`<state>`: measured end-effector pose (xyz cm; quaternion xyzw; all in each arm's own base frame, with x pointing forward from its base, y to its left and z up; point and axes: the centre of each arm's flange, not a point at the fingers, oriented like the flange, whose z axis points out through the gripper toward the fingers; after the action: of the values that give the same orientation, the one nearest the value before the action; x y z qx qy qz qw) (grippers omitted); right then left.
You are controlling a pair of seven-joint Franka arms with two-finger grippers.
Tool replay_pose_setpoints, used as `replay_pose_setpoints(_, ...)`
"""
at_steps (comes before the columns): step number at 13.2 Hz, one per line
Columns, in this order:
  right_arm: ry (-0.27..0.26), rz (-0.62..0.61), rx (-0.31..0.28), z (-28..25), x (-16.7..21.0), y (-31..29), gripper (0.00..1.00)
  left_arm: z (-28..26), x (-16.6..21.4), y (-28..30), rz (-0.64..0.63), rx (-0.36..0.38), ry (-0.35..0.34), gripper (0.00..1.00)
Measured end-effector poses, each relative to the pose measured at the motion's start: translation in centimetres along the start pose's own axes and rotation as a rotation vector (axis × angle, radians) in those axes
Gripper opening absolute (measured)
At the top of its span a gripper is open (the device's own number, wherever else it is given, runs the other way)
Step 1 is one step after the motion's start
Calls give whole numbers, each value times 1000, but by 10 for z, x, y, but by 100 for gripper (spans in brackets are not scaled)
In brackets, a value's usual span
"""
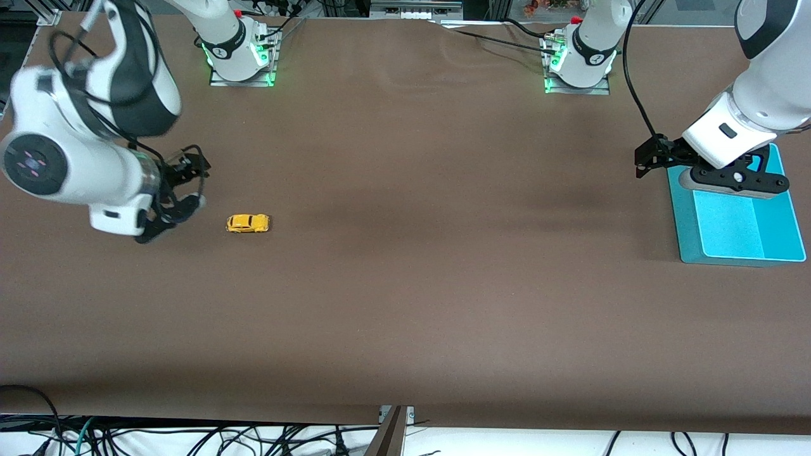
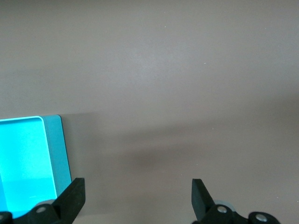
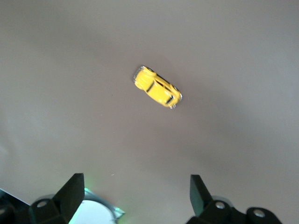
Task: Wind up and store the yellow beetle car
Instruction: 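Lower the right gripper and grasp the yellow car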
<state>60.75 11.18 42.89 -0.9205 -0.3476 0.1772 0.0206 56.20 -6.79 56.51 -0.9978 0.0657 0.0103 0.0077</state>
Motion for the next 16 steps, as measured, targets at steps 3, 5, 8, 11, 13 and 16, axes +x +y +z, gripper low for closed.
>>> replay_pose_setpoints(3, -6, -211, -13, 36, 30, 3, 100, 0, 0, 0, -1, 0, 0, 100)
replay_pose_setpoints(5, 22, -350, -40, 61, 38, 10, 100, 0, 0, 0, -1, 0, 0, 100)
replay_pose_setpoints(8, 59, -511, -84, 103, 42, 18, 100, 0, 0, 0, -1, 0, 0, 100)
replay_pose_setpoints(11, 95, -625, -135, 139, 43, 20, 100, 0, 0, -1, -1, 0, 0, 100)
replay_pose_setpoints(13, 117, -688, -171, 160, 43, 20, 100, 0, 0, -1, -1, 0, 0, 100)
replay_pose_setpoints(16, 143, -756, -216, 188, 39, 18, 100, 0, 0, -1, -1, 0, -1, 100)
